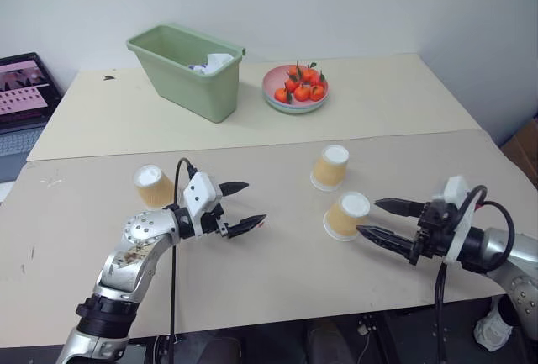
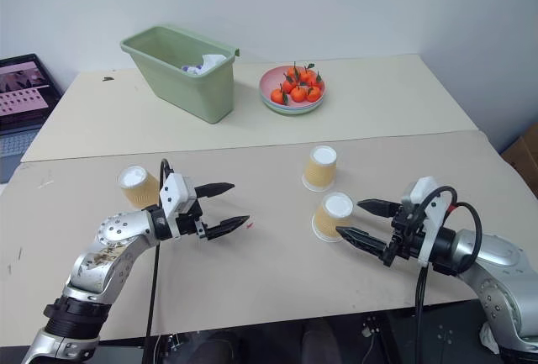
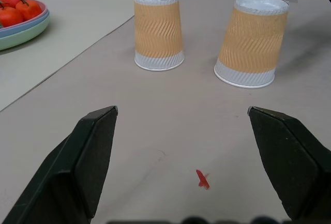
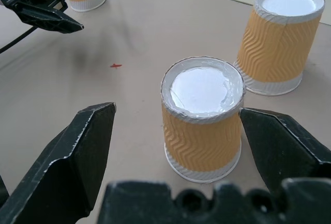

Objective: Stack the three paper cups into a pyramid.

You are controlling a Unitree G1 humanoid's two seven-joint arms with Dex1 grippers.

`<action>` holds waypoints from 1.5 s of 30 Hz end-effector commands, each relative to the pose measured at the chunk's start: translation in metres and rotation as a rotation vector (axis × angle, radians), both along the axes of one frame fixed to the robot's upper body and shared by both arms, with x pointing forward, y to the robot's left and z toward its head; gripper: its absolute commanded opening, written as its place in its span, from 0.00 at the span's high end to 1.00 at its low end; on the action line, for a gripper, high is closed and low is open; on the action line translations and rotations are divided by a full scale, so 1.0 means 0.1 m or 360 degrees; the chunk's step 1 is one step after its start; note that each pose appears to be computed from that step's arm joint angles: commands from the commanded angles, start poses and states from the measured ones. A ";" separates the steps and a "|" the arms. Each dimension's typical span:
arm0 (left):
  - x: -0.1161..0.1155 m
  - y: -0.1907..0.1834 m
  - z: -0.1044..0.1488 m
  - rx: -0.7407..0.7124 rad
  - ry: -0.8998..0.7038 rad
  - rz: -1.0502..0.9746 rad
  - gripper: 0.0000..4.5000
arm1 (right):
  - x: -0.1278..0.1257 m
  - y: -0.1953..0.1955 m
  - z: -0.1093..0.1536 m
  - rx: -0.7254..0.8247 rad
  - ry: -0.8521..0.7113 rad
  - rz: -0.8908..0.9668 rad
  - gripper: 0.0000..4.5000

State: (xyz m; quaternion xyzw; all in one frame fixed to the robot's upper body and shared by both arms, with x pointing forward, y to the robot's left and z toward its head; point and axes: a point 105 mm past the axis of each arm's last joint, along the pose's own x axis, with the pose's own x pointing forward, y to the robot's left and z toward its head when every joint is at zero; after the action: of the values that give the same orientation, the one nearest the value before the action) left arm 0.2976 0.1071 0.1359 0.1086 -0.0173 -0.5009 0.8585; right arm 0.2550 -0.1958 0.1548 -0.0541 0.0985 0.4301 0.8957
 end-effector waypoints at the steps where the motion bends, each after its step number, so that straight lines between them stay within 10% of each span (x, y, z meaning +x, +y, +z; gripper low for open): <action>1: -0.01 -0.05 0.20 -0.0051 -0.0088 0.0000 0.04 | 0.05 0.05 0.06 -0.0009 -0.0085 0.0033 0.00; 20: -0.03 0.02 0.48 -0.0210 -0.0081 0.0208 0.04 | 0.39 0.29 -0.11 0.0014 -0.0150 0.0136 0.00; 26: -0.07 0.11 0.59 -0.0269 -0.0089 0.0323 0.03 | 0.45 0.30 -0.04 0.0059 -0.0158 0.0130 0.38; 30: -0.09 0.19 0.68 -0.0304 -0.0094 0.0393 0.03 | 0.50 0.39 0.08 0.0091 -0.0182 0.0207 0.38; 45: -0.25 0.70 0.87 -0.0541 -0.0138 0.0897 0.03 | 0.59 1.76 0.17 0.0153 -0.0229 0.0899 0.38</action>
State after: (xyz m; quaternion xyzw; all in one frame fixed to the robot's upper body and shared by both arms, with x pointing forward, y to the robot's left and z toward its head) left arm 0.2806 0.1781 0.2076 -0.0197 -0.0750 -0.2292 0.9703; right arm 0.3123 -0.0270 0.1651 -0.0415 0.0193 0.6547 0.7545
